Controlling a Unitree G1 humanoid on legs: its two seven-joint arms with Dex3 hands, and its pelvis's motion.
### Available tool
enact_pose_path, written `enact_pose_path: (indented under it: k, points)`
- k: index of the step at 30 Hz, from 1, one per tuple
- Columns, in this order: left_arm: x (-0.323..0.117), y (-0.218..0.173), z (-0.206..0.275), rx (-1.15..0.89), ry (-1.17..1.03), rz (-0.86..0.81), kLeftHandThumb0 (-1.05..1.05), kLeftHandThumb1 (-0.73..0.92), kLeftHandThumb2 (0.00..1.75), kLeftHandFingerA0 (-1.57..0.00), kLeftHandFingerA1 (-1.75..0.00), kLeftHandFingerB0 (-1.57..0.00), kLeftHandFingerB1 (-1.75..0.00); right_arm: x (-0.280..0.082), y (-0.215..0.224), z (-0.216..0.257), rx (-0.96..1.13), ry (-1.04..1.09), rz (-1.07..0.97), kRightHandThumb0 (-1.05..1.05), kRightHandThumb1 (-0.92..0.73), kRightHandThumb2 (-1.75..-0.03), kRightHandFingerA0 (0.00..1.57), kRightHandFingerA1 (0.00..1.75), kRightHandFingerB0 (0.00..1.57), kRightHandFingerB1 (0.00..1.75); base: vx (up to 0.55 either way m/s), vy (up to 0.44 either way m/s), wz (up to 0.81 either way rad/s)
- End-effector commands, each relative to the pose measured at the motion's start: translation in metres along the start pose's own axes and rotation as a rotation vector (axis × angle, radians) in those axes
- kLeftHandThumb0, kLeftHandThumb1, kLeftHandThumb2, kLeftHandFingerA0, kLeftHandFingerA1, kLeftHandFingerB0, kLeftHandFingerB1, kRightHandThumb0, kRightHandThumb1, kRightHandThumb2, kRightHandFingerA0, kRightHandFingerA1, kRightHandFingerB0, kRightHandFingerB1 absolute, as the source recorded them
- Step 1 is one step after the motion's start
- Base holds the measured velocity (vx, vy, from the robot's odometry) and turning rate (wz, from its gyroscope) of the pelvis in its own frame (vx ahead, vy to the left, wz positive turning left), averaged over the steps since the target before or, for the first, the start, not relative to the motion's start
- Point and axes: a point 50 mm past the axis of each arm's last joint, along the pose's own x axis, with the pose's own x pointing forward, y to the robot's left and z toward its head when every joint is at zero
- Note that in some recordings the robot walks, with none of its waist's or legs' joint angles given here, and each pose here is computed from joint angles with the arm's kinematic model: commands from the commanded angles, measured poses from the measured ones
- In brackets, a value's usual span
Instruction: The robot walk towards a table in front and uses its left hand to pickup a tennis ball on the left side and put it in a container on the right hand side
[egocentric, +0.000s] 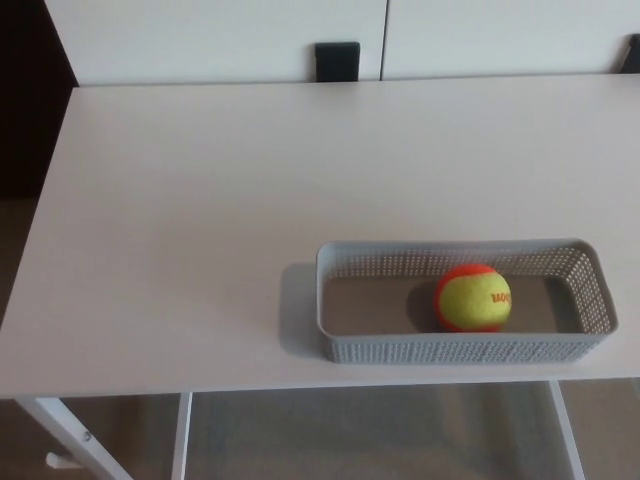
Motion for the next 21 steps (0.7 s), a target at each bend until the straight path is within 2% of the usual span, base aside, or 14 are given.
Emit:
enact_pose_path:
  k: [1, 2, 6, 7, 8, 9, 11, 12, 13, 14, 16, 19, 20, 21]
  points:
    - [0.010, -0.037, -0.036, 0.081, -0.095, -0.249, -0.68, 0.51, 0.56, -0.48, -0.47, -0.36, -0.37, 0.002, -0.004, -0.006, 0.019, 0.028, -0.015, -0.44, -0.54, -0.56, 0.58, 0.49, 0.51, 0.44, 0.00, 0.000, 0.00]
    - [0.028, -0.048, -0.043, 0.111, -0.035, -0.244, -0.62, 0.40, 0.83, -0.39, -0.57, -0.18, -0.44, 0.001, -0.003, -0.006, 0.013, 0.019, -0.012, -0.44, -0.54, -0.56, 0.57, 0.50, 0.51, 0.45, 0.00, 0.000, 0.00]
    - [0.065, -0.067, -0.053, 0.033, 0.101, -0.225, -0.59, 0.56, 0.57, -0.20, -0.39, -0.16, -0.31, 0.005, -0.002, -0.005, 0.014, 0.026, -0.013, -0.45, -0.54, -0.56, 0.55, 0.48, 0.48, 0.44, 0.00, 0.000, 0.00]
    - [0.076, -0.072, -0.059, -0.038, 0.147, -0.222, -0.35, 0.37, 0.93, -0.02, -0.50, 0.00, -0.48, 0.006, 0.000, -0.006, 0.018, 0.034, -0.012, -0.45, -0.53, -0.56, 0.55, 0.48, 0.47, 0.43, 0.00, 0.000, 0.00]
    - [0.079, -0.073, -0.061, -0.055, 0.158, -0.221, -0.35, 0.37, 0.93, -0.02, -0.50, 0.00, -0.48, 0.006, 0.000, -0.006, 0.018, 0.036, -0.011, -0.45, -0.53, -0.56, 0.55, 0.48, 0.47, 0.43, 0.00, 0.000, 0.00]
    - [0.092, -0.075, -0.066, -0.230, 0.214, -0.201, -0.55, 0.55, 0.60, -0.07, -0.31, -0.08, -0.23, 0.007, 0.000, -0.006, 0.052, 0.039, -0.010, -0.46, -0.54, -0.56, 0.52, 0.47, 0.45, 0.42, 0.00, 0.000, 0.00]
    - [0.103, -0.080, -0.067, -0.339, 0.255, -0.175, -0.55, 0.55, 0.60, -0.06, -0.32, -0.09, -0.23, 0.007, 0.000, -0.006, 0.079, 0.038, -0.010, -0.46, -0.54, -0.56, 0.52, 0.46, 0.44, 0.41, 0.00, 0.000, 0.00]
    - [0.108, -0.083, -0.066, -0.346, 0.268, -0.152, -0.58, 0.42, 0.82, 0.00, -0.39, -0.02, -0.30, 0.007, -0.001, -0.005, 0.098, 0.030, -0.010, -0.47, -0.54, -0.55, 0.52, 0.46, 0.43, 0.41, 0.00, 0.000, 0.00]
    - [0.109, -0.084, -0.066, -0.343, 0.270, -0.146, -0.58, 0.42, 0.82, 0.00, -0.39, -0.02, -0.30, 0.007, -0.001, -0.004, 0.103, 0.027, -0.009, -0.47, -0.54, -0.55, 0.52, 0.46, 0.43, 0.41, 0.00, 0.000, 0.00]
    - [0.110, -0.084, -0.066, -0.340, 0.269, -0.142, -0.56, 0.59, 0.60, -0.07, -0.31, -0.07, -0.22, 0.007, -0.001, -0.004, 0.104, 0.023, -0.009, -0.54, -0.38, -0.81, 0.48, 0.59, 0.33, 0.52, 0.00, 0.000, 0.00]
    - [0.110, -0.090, -0.068, -0.323, 0.281, -0.126, -0.54, 0.57, 0.60, -0.07, -0.30, -0.08, -0.22, 0.008, -0.003, -0.001, 0.103, 0.013, -0.008, -0.54, -0.38, -0.82, 0.48, 0.59, 0.32, 0.52, 0.00, 0.000, 0.00]
    - [0.108, -0.094, -0.073, -0.264, 0.300, -0.177, -0.51, 0.57, 0.60, -0.06, -0.29, -0.07, -0.23, 0.010, -0.007, 0.002, 0.106, 0.009, -0.018, -0.58, -0.40, -0.81, 0.48, 0.58, 0.34, 0.51, 0.00, 0.000, 0.00]
    - [0.107, -0.092, -0.075, -0.242, 0.302, -0.176, -0.58, 0.40, 0.80, -0.01, -0.43, -0.05, -0.32, 0.010, -0.007, 0.003, 0.104, 0.002, -0.018, -0.49, -0.54, -0.56, 0.52, 0.47, 0.44, 0.41, 0.00, 0.000, 0.00]
    - [0.106, -0.088, -0.076, -0.212, 0.299, -0.173, -0.58, 0.40, 0.80, -0.01, -0.43, -0.05, -0.32, 0.010, -0.006, 0.005, 0.102, -0.007, -0.018, -0.49, -0.54, -0.56, 0.52, 0.47, 0.44, 0.41, 0.00, 0.000, 0.00]
